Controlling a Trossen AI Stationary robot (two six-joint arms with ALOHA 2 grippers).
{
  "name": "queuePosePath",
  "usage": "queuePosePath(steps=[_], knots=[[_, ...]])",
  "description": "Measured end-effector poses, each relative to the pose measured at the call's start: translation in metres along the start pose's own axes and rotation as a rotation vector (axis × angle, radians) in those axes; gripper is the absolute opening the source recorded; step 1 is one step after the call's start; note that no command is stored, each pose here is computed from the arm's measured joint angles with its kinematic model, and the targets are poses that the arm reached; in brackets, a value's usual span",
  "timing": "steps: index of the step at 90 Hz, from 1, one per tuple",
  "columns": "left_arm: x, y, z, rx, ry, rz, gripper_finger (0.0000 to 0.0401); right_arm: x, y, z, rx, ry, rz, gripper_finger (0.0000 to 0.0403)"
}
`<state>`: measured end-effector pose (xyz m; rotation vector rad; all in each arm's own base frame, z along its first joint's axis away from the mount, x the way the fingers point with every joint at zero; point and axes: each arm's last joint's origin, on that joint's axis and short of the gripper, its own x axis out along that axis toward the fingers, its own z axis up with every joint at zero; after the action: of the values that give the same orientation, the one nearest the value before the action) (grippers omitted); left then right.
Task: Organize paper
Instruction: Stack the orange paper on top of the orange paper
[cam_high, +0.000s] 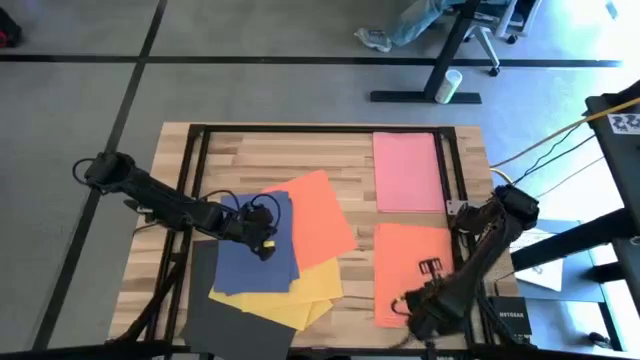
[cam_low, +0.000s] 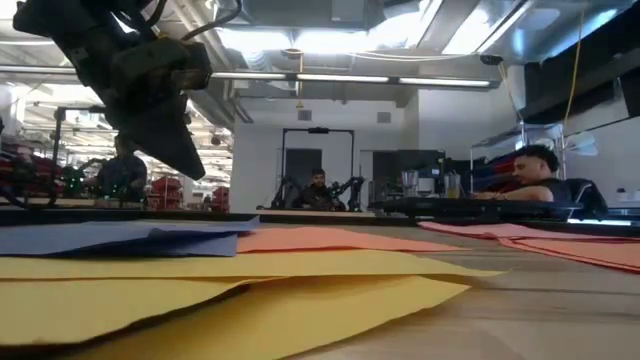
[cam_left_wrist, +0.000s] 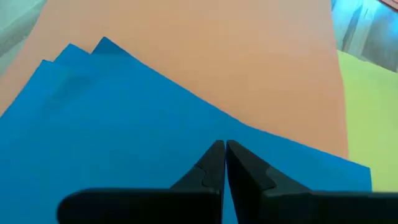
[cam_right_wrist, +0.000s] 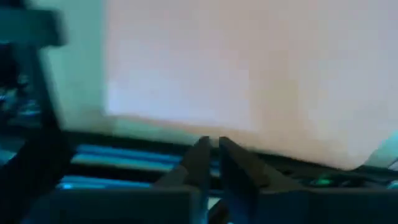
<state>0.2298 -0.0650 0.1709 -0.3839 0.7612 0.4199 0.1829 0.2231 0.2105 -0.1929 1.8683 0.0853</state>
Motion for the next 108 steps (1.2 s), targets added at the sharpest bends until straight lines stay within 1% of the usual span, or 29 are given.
queuePosePath(steps=[9, 16, 25, 32, 41, 47, 54, 63, 68, 75, 81, 86, 95, 103, 108], knots=[[0.000, 0.000, 0.000, 0.000, 0.000, 0.000, 0.0000, 0.005, -0.029, 0.017, 0.035, -0.034, -0.088, 0.0006], [0.000, 0.000, 0.000, -0.001, 0.000, 0.000, 0.0000, 0.007, -0.056, 0.033, 0.087, -0.069, -0.129, 0.0002], [0.000, 0.000, 0.000, -0.001, -0.001, -0.001, 0.0000, 0.009, -0.090, 0.052, 0.157, -0.117, -0.145, 0.0001], [0.000, 0.000, 0.000, -0.001, -0.001, -0.001, 0.0000, 0.014, -0.118, 0.063, 0.210, -0.126, -0.118, 0.0001], [0.000, 0.000, 0.000, 0.000, -0.001, -0.001, 0.0000, 0.027, -0.148, 0.070, 0.265, -0.134, -0.089, 0.0000], [0.000, 0.000, 0.000, 0.000, 0.000, 0.000, 0.0000, 0.032, -0.165, 0.073, 0.300, -0.150, -0.110, 0.0000], [0.000, 0.000, 0.000, 0.000, 0.000, 0.000, 0.0000, 0.036, -0.181, 0.075, 0.333, -0.164, -0.139, 0.0000], [0.000, 0.000, 0.000, 0.000, 0.000, 0.000, 0.0000, 0.042, -0.197, 0.076, 0.343, -0.178, -0.133, 0.0000], [0.000, 0.000, 0.000, 0.000, 0.000, 0.000, 0.0000, 0.043, -0.203, 0.080, 0.333, -0.217, -0.124, 0.0000], [0.000, 0.001, -0.001, 0.000, 0.006, 0.006, 0.0000, 0.040, -0.208, 0.089, 0.327, -0.310, -0.100, 0.0000], [0.000, 0.002, -0.002, -0.002, 0.010, 0.008, 0.0000, 0.033, -0.206, 0.094, 0.292, -0.346, -0.045, 0.0000], [0.002, 0.004, -0.005, -0.011, 0.019, 0.016, 0.0000, 0.026, -0.199, 0.097, 0.247, -0.359, -0.007, 0.0000], [0.004, 0.009, -0.012, -0.034, 0.038, 0.033, 0.0000, 0.016, -0.178, 0.100, 0.125, -0.385, 0.012, 0.0000], [0.006, 0.013, -0.018, -0.055, 0.053, 0.048, 0.0000, 0.010, -0.157, 0.104, 0.023, -0.444, 0.003, 0.0000], [0.007, 0.016, -0.021, -0.069, 0.055, 0.052, 0.0000, 0.010, -0.147, 0.107, -0.014, -0.482, -0.030, 0.0002]])
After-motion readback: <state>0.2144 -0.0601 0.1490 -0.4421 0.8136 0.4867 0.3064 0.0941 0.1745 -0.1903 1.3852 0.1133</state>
